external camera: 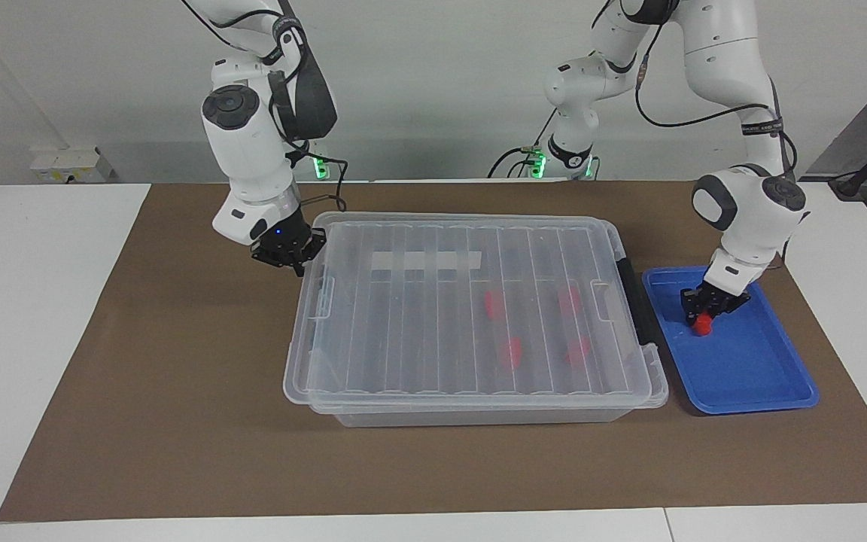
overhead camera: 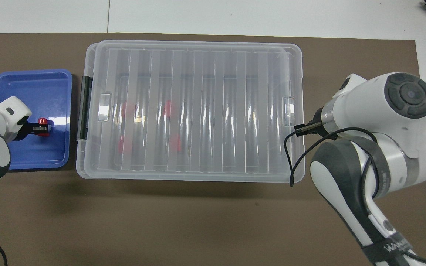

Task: Place red block in blue tray from box
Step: 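Close the lid with the right gripper while the left gripper sets the block, then release the block with the left gripper while the right gripper withdraws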

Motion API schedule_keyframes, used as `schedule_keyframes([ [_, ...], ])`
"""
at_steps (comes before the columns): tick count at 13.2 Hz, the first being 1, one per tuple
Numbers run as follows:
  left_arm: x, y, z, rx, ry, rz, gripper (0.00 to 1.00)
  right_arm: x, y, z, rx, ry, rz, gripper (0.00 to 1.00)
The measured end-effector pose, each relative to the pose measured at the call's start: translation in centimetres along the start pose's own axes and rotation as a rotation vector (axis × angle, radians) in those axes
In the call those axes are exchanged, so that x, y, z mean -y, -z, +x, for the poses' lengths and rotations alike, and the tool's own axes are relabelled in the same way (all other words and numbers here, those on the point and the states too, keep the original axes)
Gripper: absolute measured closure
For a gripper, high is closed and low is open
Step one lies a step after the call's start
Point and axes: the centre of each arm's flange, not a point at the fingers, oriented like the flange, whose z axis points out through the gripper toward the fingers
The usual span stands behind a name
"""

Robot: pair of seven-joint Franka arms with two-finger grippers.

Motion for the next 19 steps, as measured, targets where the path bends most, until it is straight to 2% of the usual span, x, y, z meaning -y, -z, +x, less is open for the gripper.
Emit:
schedule_keyframes([
  [2,0.0,0.0,0.0,0.0,0.0,0.0,0.66,0.4,0.0,0.0,0.0,0.007,0.001,0.99],
  [3,0.0,0.0,0.0,-0.001,0.0,0.0,0.61,0.5,0.0,0.0,0.0,0.009,0.001,0.99],
  [4,0.0,0.0,0.0,-0.001,0.0,0.0,0.49,0.6,0.0,0.0,0.0,0.009,0.002,0.99],
  [5,0.0,0.0,0.0,-0.001,0.0,0.0,0.43,0.6,0.0,0.0,0.0,0.008,0.005,0.99],
  [14,0.1,0.7,0.4,-0.005,-0.001,0.002,0.38,1.2,0.0,0.0,0.0,0.011,0.017,0.99],
  [16,0.4,2.6,1.5,0.029,-0.002,-0.007,0.37,0.7,0.3,-0.2,0.008,0.002,0.016,0.99],
  [19,0.5,7.7,3.3,0.072,-0.007,-0.018,0.36,-2.6,1.6,-1.3,0.034,-0.07,0.013,0.99],
])
